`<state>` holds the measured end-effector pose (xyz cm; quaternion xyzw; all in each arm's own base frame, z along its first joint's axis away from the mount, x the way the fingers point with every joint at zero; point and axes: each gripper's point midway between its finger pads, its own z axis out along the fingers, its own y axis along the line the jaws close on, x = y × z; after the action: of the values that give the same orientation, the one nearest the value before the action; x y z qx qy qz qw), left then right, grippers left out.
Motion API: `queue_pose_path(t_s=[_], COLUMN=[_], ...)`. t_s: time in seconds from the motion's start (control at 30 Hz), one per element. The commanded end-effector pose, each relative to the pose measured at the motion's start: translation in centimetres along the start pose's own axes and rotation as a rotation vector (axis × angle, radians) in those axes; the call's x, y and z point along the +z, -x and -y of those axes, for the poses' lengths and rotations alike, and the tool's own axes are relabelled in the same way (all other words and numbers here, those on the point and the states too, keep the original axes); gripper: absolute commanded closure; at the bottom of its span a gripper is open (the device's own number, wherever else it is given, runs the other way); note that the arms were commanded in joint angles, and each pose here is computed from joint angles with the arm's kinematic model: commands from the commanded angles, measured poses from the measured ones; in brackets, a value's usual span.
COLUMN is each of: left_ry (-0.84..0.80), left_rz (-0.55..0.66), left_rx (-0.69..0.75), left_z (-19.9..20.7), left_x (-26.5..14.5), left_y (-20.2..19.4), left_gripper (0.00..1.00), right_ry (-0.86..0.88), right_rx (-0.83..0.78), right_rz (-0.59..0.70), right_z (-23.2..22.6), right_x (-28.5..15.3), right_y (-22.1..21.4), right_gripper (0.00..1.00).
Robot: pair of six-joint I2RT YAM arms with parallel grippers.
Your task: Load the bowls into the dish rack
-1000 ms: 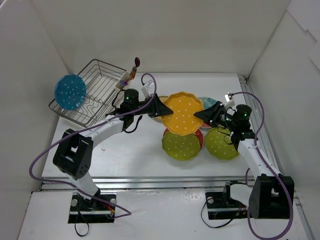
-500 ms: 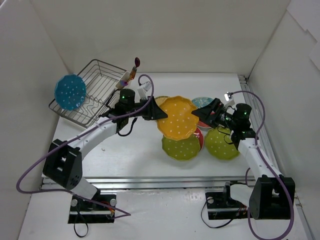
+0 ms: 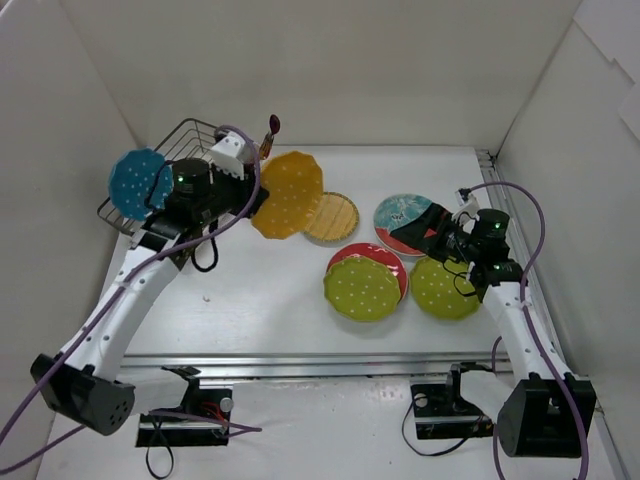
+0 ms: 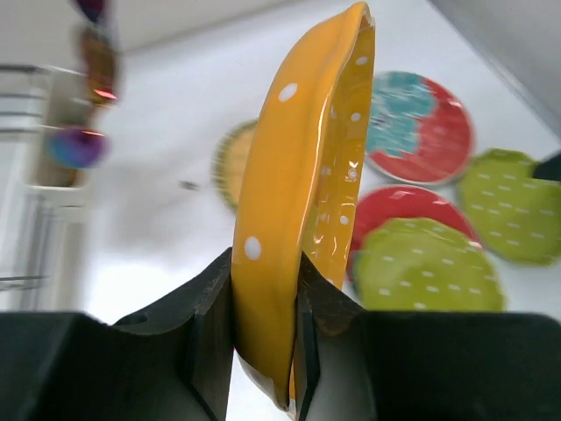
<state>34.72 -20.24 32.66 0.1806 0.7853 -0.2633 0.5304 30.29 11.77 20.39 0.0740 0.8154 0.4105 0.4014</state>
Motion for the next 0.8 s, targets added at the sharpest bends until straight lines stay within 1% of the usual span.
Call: queue_pose_path(t_s=[0.0, 0.03, 0.07, 0.2, 0.27, 0.33, 0.4, 0.53, 0.6, 0.63, 0.77], left_ry=[0.234, 0.320, 0.369, 0.550, 0.637, 0.682, 0.747, 0.795, 0.809, 0.837, 0.862], left_rz=[0.305, 0.319, 0.337, 0.362, 0.390, 0.430, 0.438, 0.469, 0.437, 0.420, 0.359], left_rx=[0.307, 0.331, 0.393, 0.518, 0.548, 0.576, 0.594, 0.672, 0.709, 0.762, 0.808], left_z=[-2.7, -4.3, -5.1, -9.0, -11.3, -12.6, -14.7, -17.3, -18.9, -19.7, -22.7], left_x=[-6.7, -7.7, -8.9, -11.9, -13.7, -14.8, -16.1, -16.8, -15.6, -15.8, -14.6], left_y=[10.0, 10.6, 11.6, 13.9, 15.2, 16.5, 17.1, 18.7, 18.2, 18.5, 17.9], left_gripper=[1.00, 1.00, 1.00, 1.00, 1.00, 1.00, 1.00, 1.00, 1.00, 1.00, 1.00], right_ry=[0.030, 0.033, 0.039, 0.050, 0.055, 0.063, 0.088, 0.117, 0.110, 0.103, 0.120], right_rx=[-0.080, -0.078, -0.080, -0.083, -0.084, -0.071, -0.050, -0.028, -0.030, -0.026, -0.005], right_rz=[0.045, 0.040, 0.033, 0.018, 0.006, -0.019, -0.036, -0.054, -0.054, -0.057, -0.061], right_z=[-1.3, -1.3, -1.3, -1.0, -0.7, -0.2, -0.1, 0.0, 0.2, 0.5, 0.6], right_x=[-0.4, -0.3, -0.2, 0.1, 0.4, 0.7, 1.1, 1.5, 1.6, 1.7, 2.0], right_y=[1.9, 1.8, 1.7, 1.5, 1.1, 0.5, 0.1, -0.4, -0.5, -0.7, -1.0], right_gripper=[0.05, 0.05, 0.05, 0.05, 0.05, 0.05, 0.05, 0.06, 0.06, 0.06, 0.06])
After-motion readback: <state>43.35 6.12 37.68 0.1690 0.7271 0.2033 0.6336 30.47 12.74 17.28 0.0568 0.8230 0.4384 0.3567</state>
